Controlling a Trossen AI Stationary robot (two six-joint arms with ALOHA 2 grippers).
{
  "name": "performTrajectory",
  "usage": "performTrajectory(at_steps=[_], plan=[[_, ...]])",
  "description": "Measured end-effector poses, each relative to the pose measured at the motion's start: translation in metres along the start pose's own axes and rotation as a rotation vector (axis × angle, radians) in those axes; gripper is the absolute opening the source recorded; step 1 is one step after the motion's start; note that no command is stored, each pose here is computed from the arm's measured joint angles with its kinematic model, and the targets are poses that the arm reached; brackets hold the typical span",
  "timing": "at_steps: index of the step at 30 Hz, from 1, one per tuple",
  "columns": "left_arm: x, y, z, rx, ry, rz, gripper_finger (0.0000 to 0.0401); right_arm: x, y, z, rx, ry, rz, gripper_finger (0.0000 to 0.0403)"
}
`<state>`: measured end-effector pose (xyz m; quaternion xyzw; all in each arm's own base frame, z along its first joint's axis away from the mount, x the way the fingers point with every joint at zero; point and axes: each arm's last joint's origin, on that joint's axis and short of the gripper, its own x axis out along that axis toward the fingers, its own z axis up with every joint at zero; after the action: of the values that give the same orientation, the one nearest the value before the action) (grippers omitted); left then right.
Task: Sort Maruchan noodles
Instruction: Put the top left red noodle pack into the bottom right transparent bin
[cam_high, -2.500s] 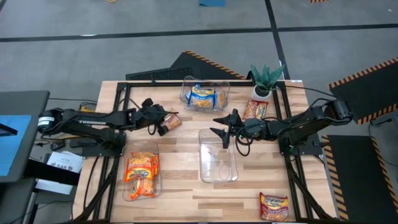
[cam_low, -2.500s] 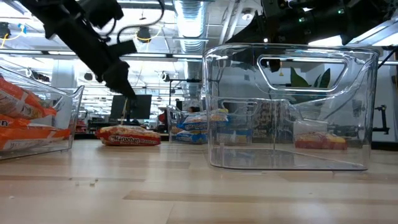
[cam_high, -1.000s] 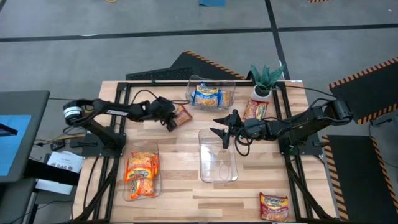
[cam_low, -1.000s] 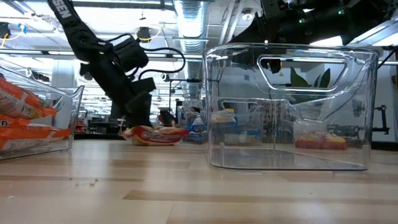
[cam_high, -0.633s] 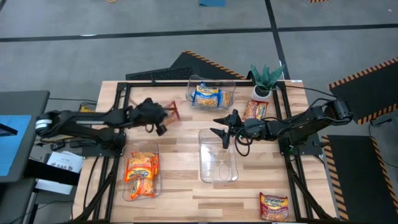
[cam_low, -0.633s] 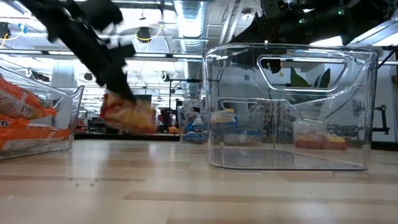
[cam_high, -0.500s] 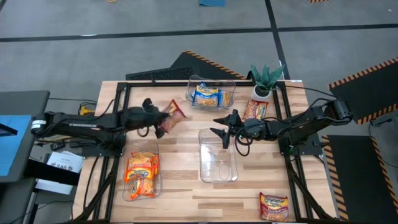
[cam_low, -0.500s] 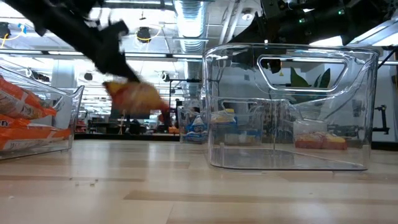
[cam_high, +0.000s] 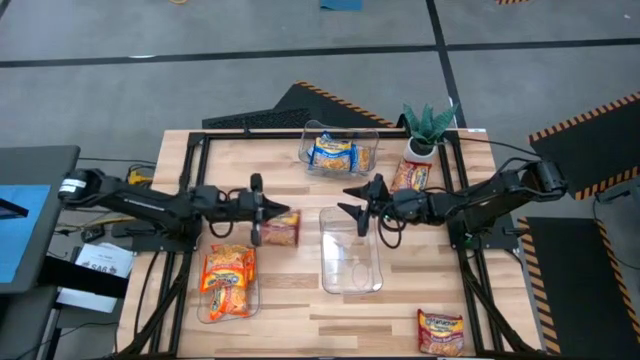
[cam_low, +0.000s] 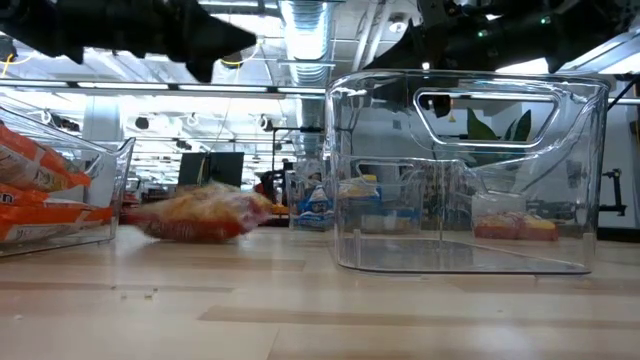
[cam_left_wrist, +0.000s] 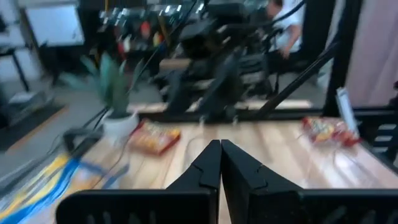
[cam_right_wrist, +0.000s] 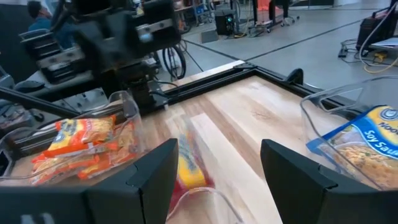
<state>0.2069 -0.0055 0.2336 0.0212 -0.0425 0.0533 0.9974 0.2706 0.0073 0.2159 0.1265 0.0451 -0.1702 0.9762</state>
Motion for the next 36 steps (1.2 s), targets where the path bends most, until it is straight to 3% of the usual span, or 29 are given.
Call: performTrajectory(at_steps=[4, 7, 10, 14, 22, 27, 31, 36], plan=[[0.013, -0.006, -0.006, 0.023, -0.084, -0.014, 0.0, 0.001, -0.001, 0.002, 0.006, -0.014, -0.002, 0.0254], [0.02, -0.008, -0.018, 0.035, -0.034, -0.019, 0.0, 0.001, -0.001, 0.002, 0.007, -0.015, -0.001, 0.0254], [0.025, -0.006, -0.028, 0.061, 0.106, 0.068, 0.0, 0.0, -0.001, 0.001, 0.005, -0.011, -0.002, 0.0254], [0.032, 0.004, -0.038, 0.073, 0.429, 0.146, 0.0011, 0.0, -0.001, 0.001, 0.002, -0.004, -0.004, 0.0254], [0.044, 0.028, -0.032, 0.026, 0.897, 0.122, 0.0096, 0.0, -0.001, 0.001, 0.011, -0.005, -0.004, 0.0254], [0.044, 0.037, -0.045, -0.028, 1.022, 0.141, 0.0145, 0.001, -0.001, 0.0, 0.009, -0.002, -0.005, 0.0254], [0.048, 0.038, -0.07, -0.143, 1.143, 0.047, 0.0171, 0.001, -0.001, 0.0, 0.009, -0.001, -0.005, 0.0254], [0.062, 0.037, -0.104, -0.164, 1.218, 0.008, 0.0185, 0.0, -0.001, 0.0, 0.008, 0.0, -0.006, 0.0254]])
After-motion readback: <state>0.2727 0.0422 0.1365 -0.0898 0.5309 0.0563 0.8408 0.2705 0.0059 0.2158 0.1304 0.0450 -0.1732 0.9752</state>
